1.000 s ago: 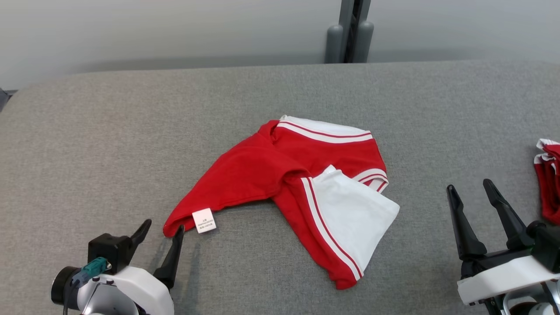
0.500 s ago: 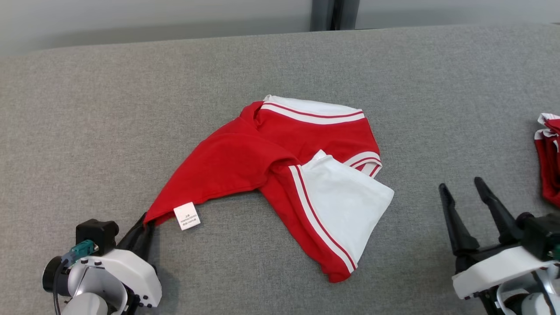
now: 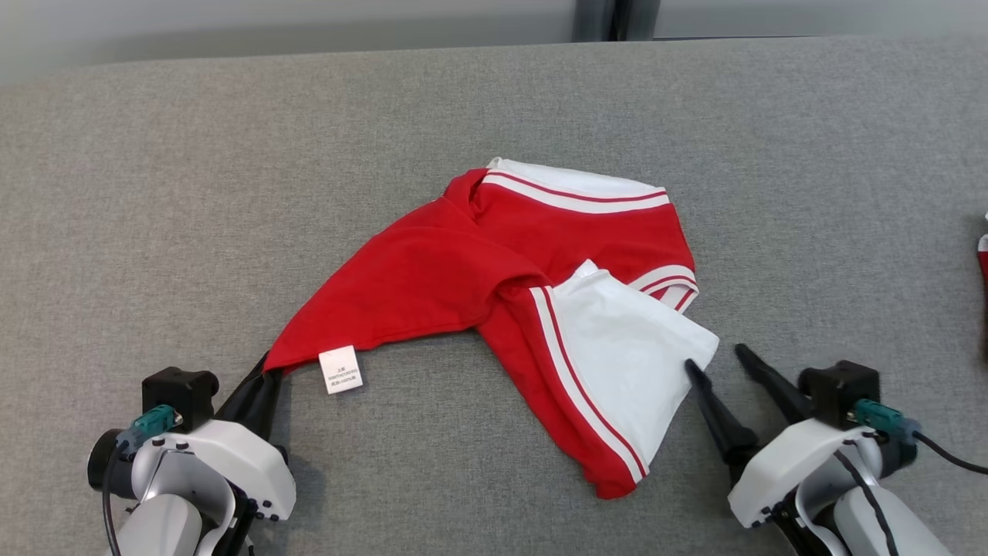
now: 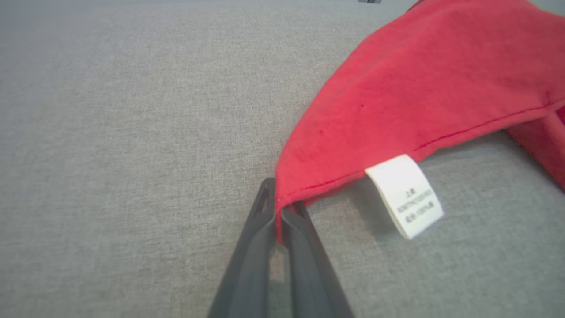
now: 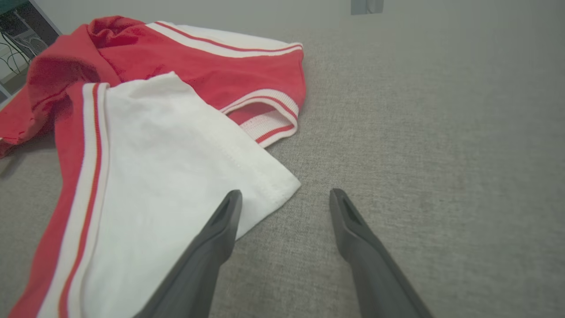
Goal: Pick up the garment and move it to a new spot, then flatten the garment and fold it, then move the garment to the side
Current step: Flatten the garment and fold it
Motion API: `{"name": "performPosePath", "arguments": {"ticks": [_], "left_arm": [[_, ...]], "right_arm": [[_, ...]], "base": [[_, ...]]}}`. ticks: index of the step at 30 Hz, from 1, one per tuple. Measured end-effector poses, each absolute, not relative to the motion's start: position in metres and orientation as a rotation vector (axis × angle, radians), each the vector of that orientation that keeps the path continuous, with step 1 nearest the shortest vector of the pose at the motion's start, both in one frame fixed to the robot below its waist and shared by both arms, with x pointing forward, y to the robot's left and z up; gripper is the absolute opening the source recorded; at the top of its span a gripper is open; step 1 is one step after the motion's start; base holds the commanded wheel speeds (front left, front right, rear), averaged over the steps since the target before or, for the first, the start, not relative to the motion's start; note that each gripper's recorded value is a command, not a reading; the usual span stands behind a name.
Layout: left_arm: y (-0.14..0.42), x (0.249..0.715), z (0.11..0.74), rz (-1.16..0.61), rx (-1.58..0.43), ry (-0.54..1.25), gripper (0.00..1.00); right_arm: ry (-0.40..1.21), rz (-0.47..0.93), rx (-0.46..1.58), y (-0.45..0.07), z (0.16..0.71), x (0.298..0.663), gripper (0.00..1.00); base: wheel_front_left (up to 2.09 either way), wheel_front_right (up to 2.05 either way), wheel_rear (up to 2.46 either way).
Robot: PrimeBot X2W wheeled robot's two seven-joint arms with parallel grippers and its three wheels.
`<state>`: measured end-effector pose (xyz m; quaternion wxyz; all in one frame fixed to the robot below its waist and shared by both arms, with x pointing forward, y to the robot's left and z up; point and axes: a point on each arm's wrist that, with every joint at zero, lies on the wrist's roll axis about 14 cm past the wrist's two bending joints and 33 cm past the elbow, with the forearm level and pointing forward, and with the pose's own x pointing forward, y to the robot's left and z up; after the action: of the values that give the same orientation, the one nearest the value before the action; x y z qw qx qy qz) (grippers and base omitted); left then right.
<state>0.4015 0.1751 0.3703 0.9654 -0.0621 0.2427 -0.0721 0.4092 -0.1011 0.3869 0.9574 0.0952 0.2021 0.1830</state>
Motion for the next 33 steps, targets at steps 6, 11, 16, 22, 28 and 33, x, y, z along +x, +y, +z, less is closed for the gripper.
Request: {"name": "performPosePath", "arguments": {"ticks": [6, 11, 16, 22, 28, 33], "left_arm": [[0.176, 0.406, 0.379, -0.137, -0.131, 0.442, 0.00], [0.178, 0.416, 0.398, -0.126, -0.135, 0.366, 0.00], [0.176, 0.432, 0.439, -0.123, -0.132, 0.234, 0.00], [0.180, 0.448, 0.506, -0.115, -0.116, 0.041, 0.00], [0.180, 0.456, 0.582, -0.131, -0.083, -0.152, 0.00], [0.181, 0.456, 0.640, -0.137, -0.033, -0.295, 0.00]], "right_arm": [[0.397, 0.380, 0.214, -0.096, 0.383, 0.417, 0.00], [0.272, 0.354, 0.223, -0.108, 0.409, 0.435, 0.00], [0.029, 0.312, 0.183, -0.137, 0.477, 0.465, 0.00], [-0.295, 0.285, 0.069, -0.165, 0.583, 0.476, 0.00], [-0.549, 0.273, -0.021, -0.175, 0.679, 0.463, 0.00], [-0.728, 0.266, -0.086, -0.178, 0.749, 0.440, 0.00]], "base": [[0.00, 0.00, 0.00], [0.00, 0.00, 0.00], [0.00, 0.00, 0.00], [0.00, 0.00, 0.00], [0.00, 0.00, 0.00], [0.00, 0.00, 0.00]]}}
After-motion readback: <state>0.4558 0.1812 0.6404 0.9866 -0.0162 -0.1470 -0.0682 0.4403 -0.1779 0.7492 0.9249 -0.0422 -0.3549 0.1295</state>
